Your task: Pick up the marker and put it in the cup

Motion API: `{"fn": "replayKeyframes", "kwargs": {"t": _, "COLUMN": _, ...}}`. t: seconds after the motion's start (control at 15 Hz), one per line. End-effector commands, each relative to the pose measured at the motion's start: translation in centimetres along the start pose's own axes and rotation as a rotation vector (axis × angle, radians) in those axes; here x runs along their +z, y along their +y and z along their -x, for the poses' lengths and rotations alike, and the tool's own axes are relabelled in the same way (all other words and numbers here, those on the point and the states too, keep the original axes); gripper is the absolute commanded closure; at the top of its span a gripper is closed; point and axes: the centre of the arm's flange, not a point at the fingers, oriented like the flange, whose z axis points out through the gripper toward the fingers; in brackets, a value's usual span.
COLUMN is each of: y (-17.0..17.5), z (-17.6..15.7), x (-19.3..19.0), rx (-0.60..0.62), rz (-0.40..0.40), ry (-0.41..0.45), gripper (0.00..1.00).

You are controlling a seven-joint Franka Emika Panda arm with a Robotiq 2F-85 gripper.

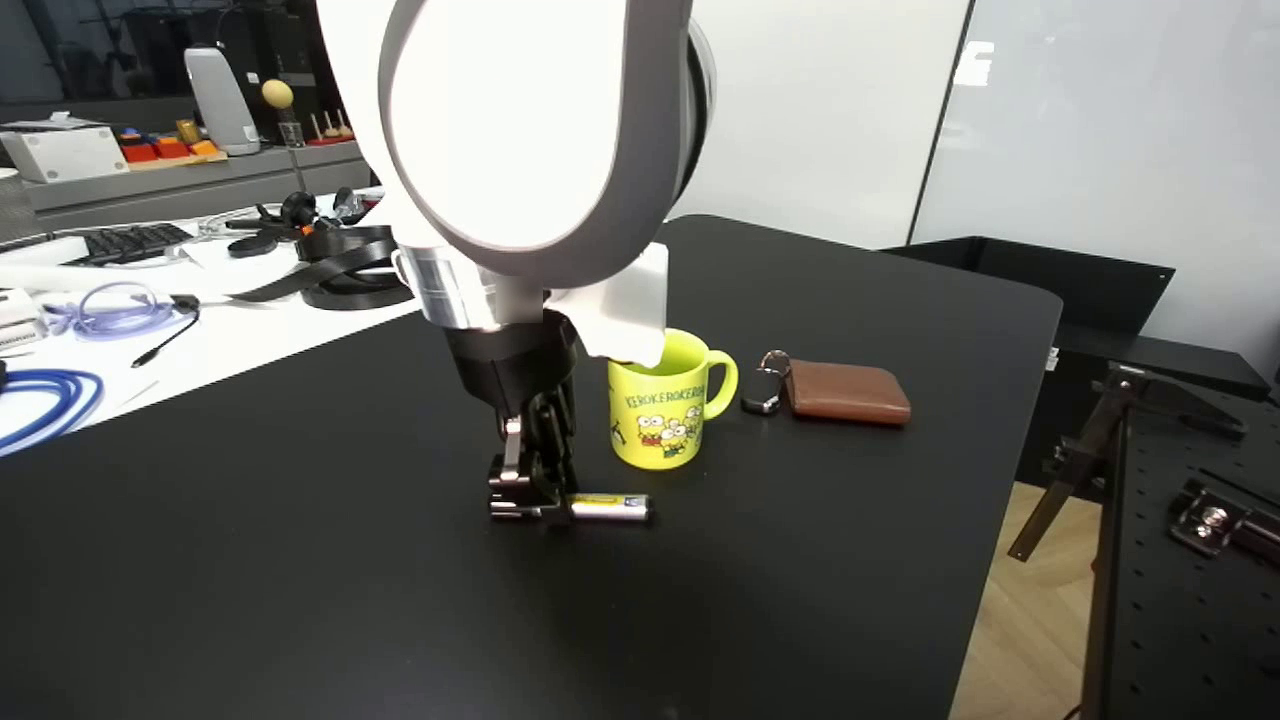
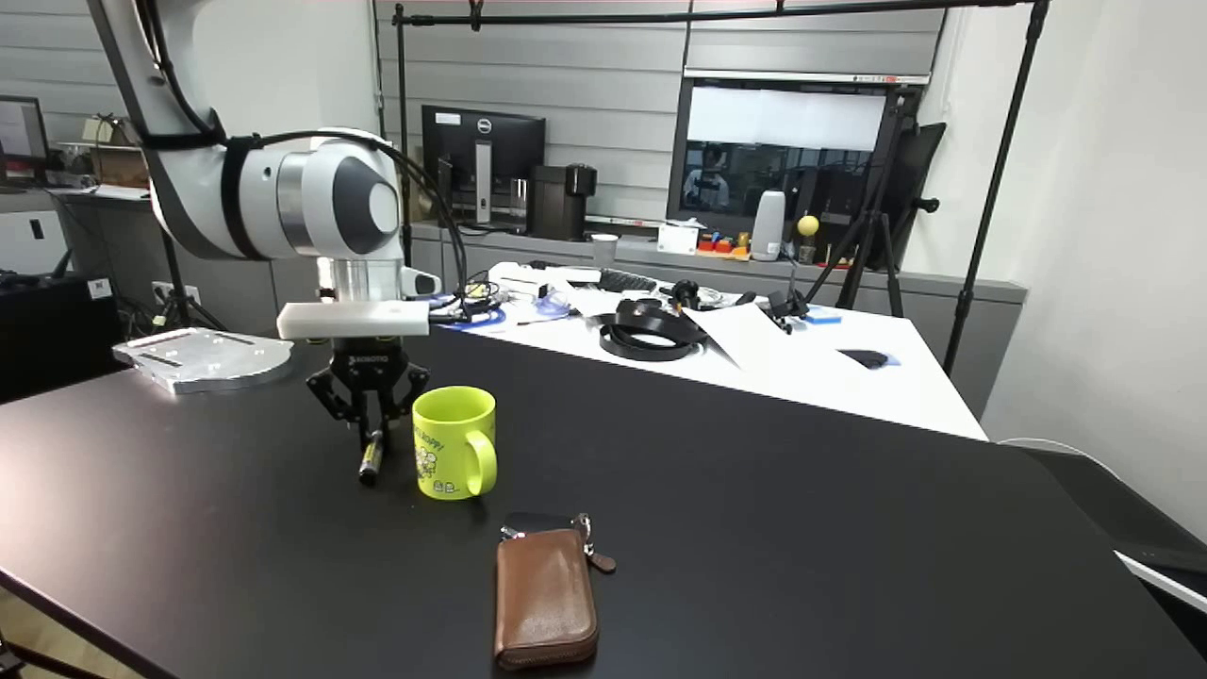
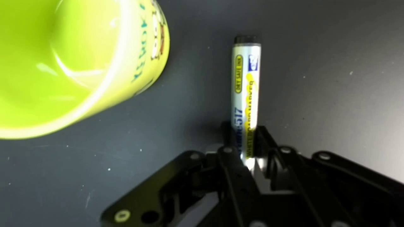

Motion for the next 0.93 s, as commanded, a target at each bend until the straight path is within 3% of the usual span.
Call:
{"fn": "replayKeyframes", "kwargs": {"t": 0.0, "y": 0.5, "z": 0.0, "x": -0.7, "rx": 0.015, "rz": 0.016, "ry": -0.002, "gripper": 0.95}}
{"fn": "replayKeyframes", "kwargs": {"t": 0.2, "y": 0.0, "z": 0.0, "x": -2.7, "rx": 0.013, "rz": 0.034, "ry": -0.006, "gripper": 0.95}}
{"fn": "replayKeyframes", "kwargs": {"t": 0.47, "y": -1.4, "z": 0.0, "x": -8.3, "rx": 0.026, "rz": 0.044, "ry": -0.034, "gripper": 0.95}}
{"fn": "replayKeyframes", "kwargs": {"t": 0.87, "y": -1.3, "z": 2.1, "x": -16.6, "rx": 0.263, "rz": 0.062, "ry": -0.095, "gripper": 0.95}}
